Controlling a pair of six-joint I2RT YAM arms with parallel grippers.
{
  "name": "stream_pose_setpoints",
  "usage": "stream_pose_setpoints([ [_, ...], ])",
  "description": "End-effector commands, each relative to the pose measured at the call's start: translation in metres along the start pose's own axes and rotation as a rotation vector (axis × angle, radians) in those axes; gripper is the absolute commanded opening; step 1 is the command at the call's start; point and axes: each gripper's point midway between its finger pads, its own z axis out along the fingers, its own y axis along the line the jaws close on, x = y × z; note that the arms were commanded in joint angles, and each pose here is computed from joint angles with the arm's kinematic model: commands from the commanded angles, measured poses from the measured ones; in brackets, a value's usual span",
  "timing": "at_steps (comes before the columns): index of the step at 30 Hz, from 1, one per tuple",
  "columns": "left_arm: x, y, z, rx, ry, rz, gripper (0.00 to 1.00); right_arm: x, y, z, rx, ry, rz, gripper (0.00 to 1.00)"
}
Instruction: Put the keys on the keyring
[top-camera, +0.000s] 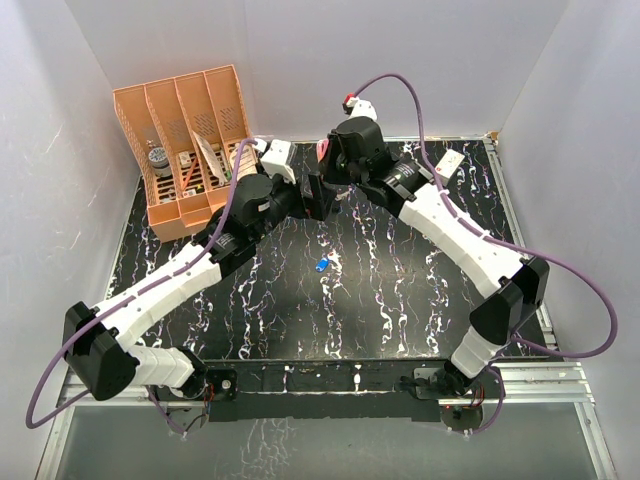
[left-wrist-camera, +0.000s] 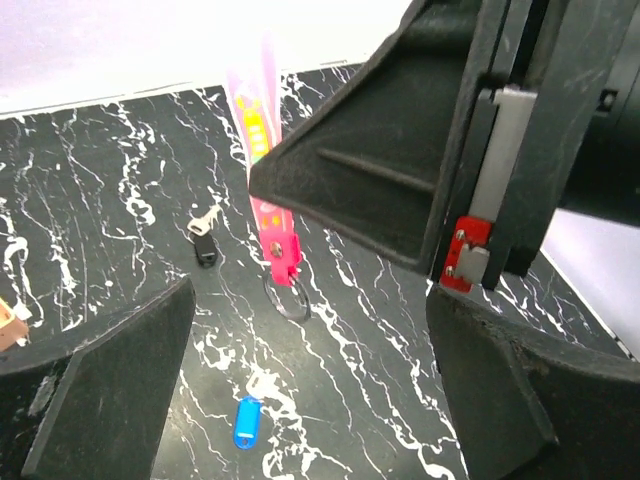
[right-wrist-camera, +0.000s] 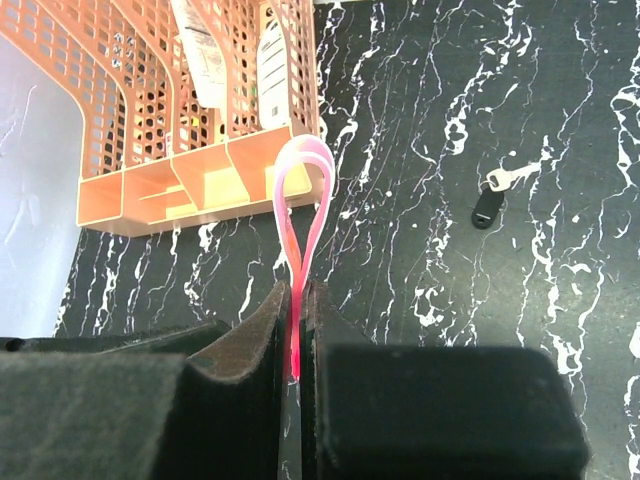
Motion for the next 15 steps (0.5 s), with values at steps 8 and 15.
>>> stream_pose_setpoints([
  [8, -0.031, 0.010, -0.011, -0.078, -0.126, 0.054, 0.87, -0.028, 0.029, -0.015, -0.031, -0.062, 0.069, 0.00],
  [15, -0.032, 0.013, -0.013, -0.097, -0.125, 0.054, 0.76, -0.030, 0.033, -0.021, -0.031, -0.051, 0.083, 0.00],
])
